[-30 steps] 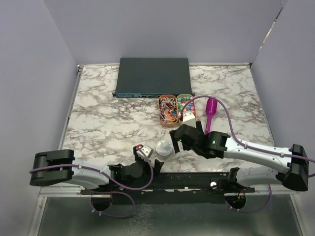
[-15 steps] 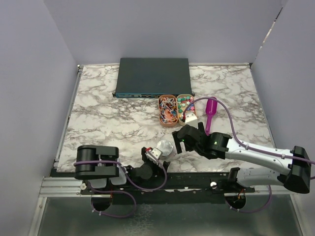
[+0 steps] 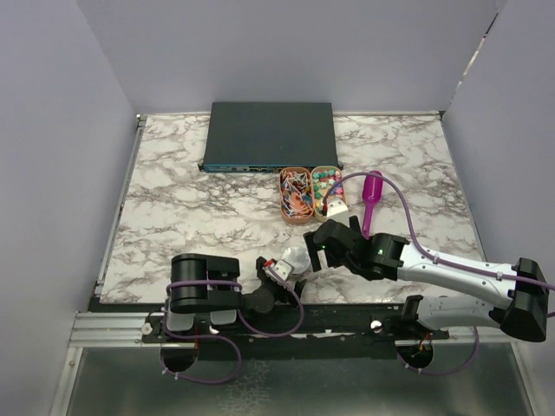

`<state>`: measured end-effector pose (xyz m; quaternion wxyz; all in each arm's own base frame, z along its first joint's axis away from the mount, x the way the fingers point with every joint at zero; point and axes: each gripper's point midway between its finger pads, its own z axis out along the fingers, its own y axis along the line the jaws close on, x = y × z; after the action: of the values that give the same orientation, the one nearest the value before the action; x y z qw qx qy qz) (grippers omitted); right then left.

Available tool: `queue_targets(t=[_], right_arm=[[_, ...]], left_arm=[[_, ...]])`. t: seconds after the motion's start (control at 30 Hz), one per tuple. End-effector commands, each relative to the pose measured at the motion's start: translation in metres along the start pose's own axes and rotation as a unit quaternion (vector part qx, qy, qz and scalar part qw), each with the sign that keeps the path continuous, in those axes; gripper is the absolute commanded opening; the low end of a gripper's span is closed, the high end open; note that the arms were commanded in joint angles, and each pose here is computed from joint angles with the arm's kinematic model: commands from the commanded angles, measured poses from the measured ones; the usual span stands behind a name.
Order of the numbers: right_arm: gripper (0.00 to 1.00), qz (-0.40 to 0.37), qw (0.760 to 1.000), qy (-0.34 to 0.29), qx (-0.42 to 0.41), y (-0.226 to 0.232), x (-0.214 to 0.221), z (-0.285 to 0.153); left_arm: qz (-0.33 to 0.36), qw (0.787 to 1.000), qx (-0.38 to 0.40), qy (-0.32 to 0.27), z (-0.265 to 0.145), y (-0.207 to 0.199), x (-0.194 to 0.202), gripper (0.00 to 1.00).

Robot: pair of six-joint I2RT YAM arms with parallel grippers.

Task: Pack the candies
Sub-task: Screw the bottle lid onto the packing bottle.

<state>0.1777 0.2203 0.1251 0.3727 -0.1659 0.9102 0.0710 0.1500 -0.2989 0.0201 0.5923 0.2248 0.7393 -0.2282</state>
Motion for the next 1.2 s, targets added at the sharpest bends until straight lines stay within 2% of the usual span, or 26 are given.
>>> queue_targets(t=[0.0, 0.33, 0.53, 0.6, 0.7, 0.8, 0.97, 1.03, 1.17], right_arm=[[1.0, 0.003, 1.0, 0.006, -0.003, 0.0, 0.002, -0.001], [1.0, 0.02, 1.0, 0.001, -0.007, -0.005, 0.004, -0.008], [1.0, 0.028, 0.999, 0.0, -0.022, -0.003, 0.013, -0.005], [0.96, 0.029, 0.999, -0.001, -0.038, 0.003, 0.013, -0.002], [0.82, 0.03, 0.997, -0.007, -0.074, 0.016, 0.007, 0.001], [0.74, 0.034, 0.994, -0.015, -0.104, 0.025, -0.001, 0.004], [0.52, 0.047, 0.984, -0.01, -0.17, 0.03, -0.012, 0.017], [0.51, 0.043, 0.983, -0.012, -0.176, 0.031, -0.016, 0.021], [0.51, 0.036, 0.982, -0.001, -0.183, 0.032, -0.019, 0.03]], left_arm=[[0.001, 1.0, -0.009, 0.0, 0.012, 0.001, 0.004, 0.99], [-0.012, 1.0, 0.004, 0.001, 0.024, 0.002, 0.009, 0.98], [0.004, 0.999, 0.044, 0.014, 0.025, -0.008, 0.013, 0.79], [0.018, 0.998, 0.053, 0.019, 0.024, -0.01, 0.016, 0.73], [0.037, 0.997, 0.057, 0.021, 0.022, -0.007, 0.017, 0.72], [0.053, 0.995, 0.075, 0.036, 0.023, -0.008, 0.022, 0.7], [0.049, 0.989, 0.13, 0.057, 0.029, -0.017, 0.031, 0.57], [0.05, 0.987, 0.138, 0.06, 0.031, -0.018, 0.032, 0.53], [0.054, 0.986, 0.147, 0.062, 0.036, -0.021, 0.035, 0.52]])
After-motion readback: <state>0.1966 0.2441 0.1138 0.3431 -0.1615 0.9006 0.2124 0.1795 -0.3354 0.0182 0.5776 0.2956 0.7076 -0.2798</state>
